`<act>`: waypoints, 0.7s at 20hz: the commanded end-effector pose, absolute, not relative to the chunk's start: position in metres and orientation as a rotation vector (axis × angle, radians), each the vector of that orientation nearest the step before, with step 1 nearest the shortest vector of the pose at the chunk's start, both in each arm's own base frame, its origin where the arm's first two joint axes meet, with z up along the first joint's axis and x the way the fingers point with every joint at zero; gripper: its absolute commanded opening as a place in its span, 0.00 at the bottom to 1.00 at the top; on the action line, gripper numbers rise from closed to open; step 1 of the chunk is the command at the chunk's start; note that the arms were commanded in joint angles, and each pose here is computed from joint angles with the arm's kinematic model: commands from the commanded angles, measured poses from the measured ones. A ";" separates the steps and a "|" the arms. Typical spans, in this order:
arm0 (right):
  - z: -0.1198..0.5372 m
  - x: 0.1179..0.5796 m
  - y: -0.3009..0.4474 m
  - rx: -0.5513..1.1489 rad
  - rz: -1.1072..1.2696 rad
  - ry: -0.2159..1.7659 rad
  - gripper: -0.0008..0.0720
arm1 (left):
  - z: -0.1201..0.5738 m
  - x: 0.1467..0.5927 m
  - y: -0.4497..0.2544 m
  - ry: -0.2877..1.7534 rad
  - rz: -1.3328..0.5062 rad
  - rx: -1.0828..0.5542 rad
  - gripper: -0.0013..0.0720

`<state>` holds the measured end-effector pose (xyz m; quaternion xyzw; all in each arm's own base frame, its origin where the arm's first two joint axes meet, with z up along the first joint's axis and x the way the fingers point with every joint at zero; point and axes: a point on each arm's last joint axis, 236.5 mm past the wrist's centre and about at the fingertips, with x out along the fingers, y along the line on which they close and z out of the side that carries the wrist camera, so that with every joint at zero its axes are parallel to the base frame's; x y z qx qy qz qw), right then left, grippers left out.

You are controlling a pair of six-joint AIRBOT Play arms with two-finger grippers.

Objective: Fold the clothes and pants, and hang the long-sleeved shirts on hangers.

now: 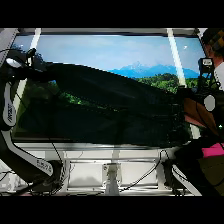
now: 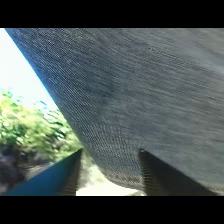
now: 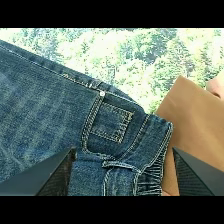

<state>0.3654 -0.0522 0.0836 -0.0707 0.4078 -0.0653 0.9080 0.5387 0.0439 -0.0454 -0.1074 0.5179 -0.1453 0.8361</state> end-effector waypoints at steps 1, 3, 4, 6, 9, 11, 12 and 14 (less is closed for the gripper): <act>0.084 0.366 -0.052 -0.155 -0.132 0.838 0.92 | -0.059 0.548 0.040 1.095 -0.269 -0.221 0.81; 0.085 0.367 -0.052 -0.154 -0.132 0.835 0.92 | -0.066 0.549 0.037 1.101 -0.272 -0.252 0.82; 0.086 0.368 -0.052 -0.155 -0.131 0.828 0.92 | -0.071 0.549 0.035 1.108 -0.273 -0.253 0.82; 0.087 0.369 -0.052 -0.156 -0.130 0.821 0.92 | -0.078 0.553 0.037 1.102 -0.263 -0.253 0.82; 0.087 0.369 -0.052 -0.156 -0.130 0.821 0.91 | -0.081 0.557 0.041 1.091 -0.247 -0.243 0.82; 0.087 0.369 -0.052 -0.156 -0.130 0.821 0.85 | -0.081 0.559 0.042 1.082 -0.241 -0.243 0.87; 0.087 0.369 -0.052 -0.156 -0.130 0.821 0.85 | -0.082 0.559 0.042 1.084 -0.241 -0.244 0.88; 0.087 0.369 -0.052 -0.157 -0.130 0.820 0.85 | -0.087 0.558 0.037 1.094 -0.249 -0.243 0.88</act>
